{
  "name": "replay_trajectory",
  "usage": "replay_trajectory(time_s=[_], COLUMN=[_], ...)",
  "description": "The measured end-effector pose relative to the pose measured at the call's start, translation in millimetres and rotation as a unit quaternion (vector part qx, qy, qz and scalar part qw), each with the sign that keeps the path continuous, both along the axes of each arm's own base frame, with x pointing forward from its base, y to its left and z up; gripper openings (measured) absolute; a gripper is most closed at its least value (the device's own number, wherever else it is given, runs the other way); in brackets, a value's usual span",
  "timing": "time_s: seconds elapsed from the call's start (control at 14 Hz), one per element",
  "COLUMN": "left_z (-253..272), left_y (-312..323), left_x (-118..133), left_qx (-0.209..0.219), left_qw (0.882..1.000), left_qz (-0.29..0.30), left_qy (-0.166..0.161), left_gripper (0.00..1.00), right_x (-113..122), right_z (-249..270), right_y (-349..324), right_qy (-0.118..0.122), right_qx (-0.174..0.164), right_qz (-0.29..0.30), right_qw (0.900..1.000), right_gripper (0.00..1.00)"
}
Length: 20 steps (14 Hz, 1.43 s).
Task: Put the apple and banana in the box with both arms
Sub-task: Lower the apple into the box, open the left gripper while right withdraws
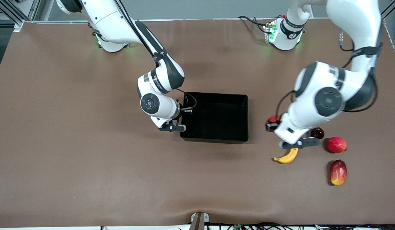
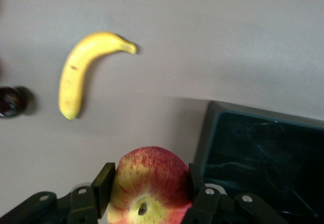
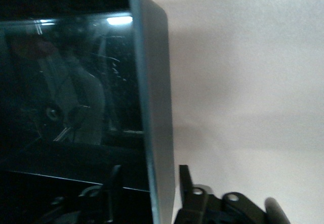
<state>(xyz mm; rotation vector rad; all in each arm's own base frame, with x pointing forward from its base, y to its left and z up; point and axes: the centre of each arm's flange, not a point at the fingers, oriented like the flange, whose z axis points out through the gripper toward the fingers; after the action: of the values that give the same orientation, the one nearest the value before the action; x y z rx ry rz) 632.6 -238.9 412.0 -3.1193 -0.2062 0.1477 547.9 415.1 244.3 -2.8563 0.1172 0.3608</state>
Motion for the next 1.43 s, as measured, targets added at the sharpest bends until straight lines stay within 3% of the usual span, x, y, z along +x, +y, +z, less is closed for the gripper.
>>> replay_trajectory(time_s=[0.29,0.64,0.86,1.14,1.43], left_z=[-16,-59,-100,-153,-183], left_y=[-78,-150,-170,-171,-164], left_x=[-33,-65,-79,-97,-111], left_qx=[0.008,0.021,0.054,0.052,0.060], left_qw=[0.999,0.998,0.997,0.996,0.996], left_qz=[0.033,0.055,0.060,0.068,0.055], left_qy=[0.003,-0.001,-0.009,-0.012,-0.019], left_gripper=[0.63,0.63,0.63,0.63,0.63], right_x=[24,81,107,109,87], right_z=[61,170,211,257,303], right_y=[-9,-102,-181,-283,-356], right_qy=[0.007,0.006,-0.022,-0.014,0.010], right_qx=[-0.001,-0.044,-0.043,-0.041,-0.039], right_qz=[0.014,-0.008,-0.004,-0.016,-0.046], right_qw=[1.000,0.999,0.999,0.999,0.998], right_gripper=[1.00,1.00,1.00,1.00,1.00])
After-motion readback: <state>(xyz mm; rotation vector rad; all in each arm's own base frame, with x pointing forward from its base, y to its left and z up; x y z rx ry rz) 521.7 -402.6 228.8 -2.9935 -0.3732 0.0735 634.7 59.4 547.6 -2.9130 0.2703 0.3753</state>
